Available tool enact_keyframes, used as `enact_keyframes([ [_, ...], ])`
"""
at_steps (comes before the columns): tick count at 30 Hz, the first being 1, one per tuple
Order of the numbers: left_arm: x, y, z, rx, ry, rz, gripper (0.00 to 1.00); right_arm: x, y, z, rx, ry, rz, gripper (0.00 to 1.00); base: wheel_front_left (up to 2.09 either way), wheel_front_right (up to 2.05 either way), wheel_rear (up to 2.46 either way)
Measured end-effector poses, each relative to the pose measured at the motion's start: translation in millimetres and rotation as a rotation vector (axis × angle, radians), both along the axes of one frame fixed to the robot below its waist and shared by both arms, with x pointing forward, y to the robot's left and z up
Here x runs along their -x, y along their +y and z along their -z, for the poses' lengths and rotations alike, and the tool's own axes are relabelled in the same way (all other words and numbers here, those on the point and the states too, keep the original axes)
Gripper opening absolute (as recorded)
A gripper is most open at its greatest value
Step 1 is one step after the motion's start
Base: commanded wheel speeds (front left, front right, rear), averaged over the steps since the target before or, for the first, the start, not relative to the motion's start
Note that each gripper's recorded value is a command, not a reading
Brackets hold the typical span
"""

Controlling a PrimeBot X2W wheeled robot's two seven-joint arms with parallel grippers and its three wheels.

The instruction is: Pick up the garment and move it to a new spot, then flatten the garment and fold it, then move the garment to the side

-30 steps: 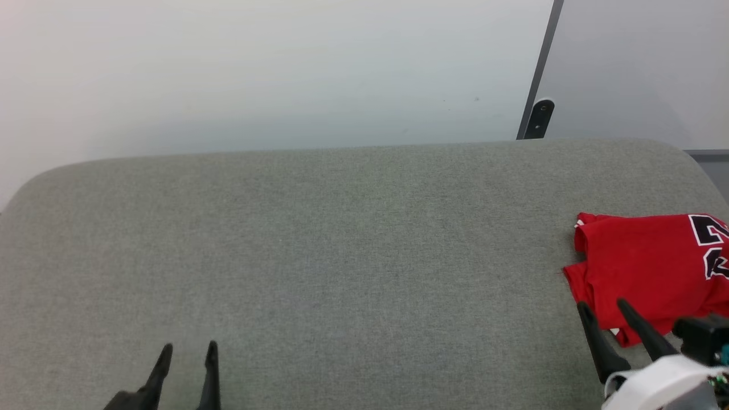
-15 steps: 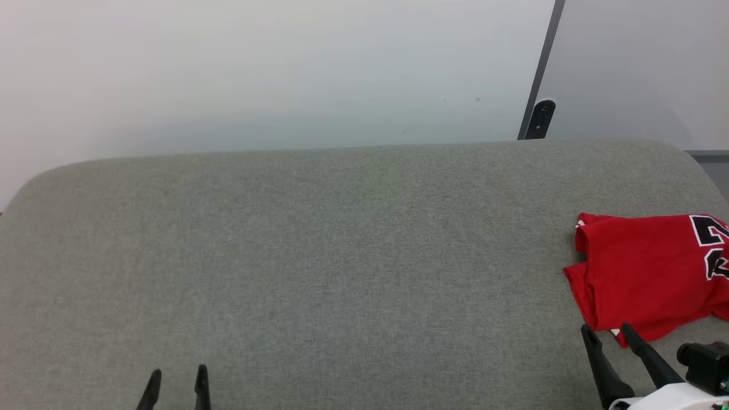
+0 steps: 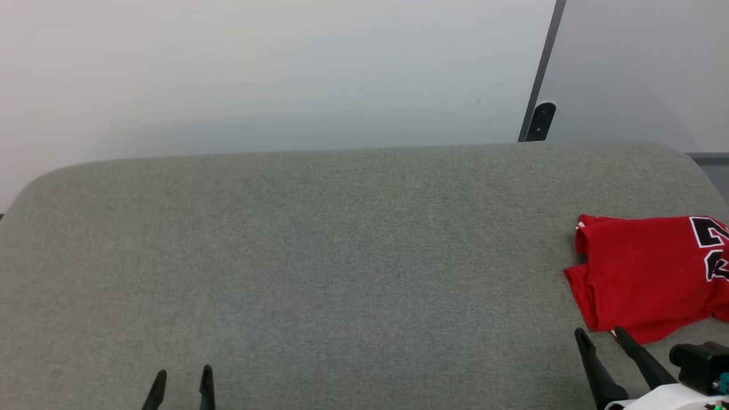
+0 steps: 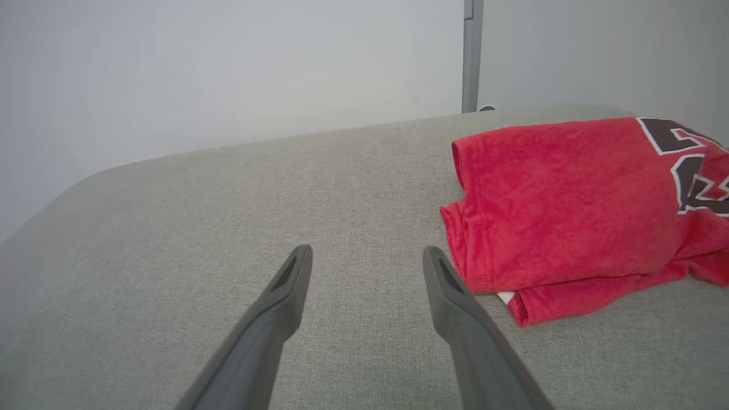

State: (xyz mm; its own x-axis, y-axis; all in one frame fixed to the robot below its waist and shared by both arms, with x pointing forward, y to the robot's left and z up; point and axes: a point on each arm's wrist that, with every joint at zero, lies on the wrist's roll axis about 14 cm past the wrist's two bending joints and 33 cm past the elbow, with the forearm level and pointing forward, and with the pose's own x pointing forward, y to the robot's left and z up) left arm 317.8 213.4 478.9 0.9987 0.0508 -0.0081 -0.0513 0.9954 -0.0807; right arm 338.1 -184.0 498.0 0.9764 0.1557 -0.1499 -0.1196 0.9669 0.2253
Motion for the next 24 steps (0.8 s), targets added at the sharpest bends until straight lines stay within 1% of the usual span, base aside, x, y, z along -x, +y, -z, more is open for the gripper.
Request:
enact_keyframes([
  [6, 0, 0, 2, 0.005, 0.008, 0.0, 1.0, 1, 3, 1, 0.0, 0.006, -0.01, 1.0, 0.0, 0.0, 0.0],
  [7, 0, 0, 3, 0.008, 0.009, 0.0, 0.0, 1, 3, 1, 0.0, 0.008, -0.01, 0.0, 0.0, 0.0, 0.0],
  [12, 4, -3, 18, 0.029, 0.059, -0.005, 0.0, 7, 4, 21, -0.016, 0.072, -0.003, 0.0, 0.0, 0.0, 0.0],
  [17, 4, 0, 25, 0.122, 0.091, -0.031, 0.0, 8, 5, 25, -0.101, 0.088, 0.012, 0.0, 0.0, 0.0, 0.0],
  [24, -2, 1, 24, 0.253, 0.09, -0.055, 0.0, 4, 4, 24, -0.218, 0.09, 0.038, 0.0, 0.0, 0.0, 0.0],
])
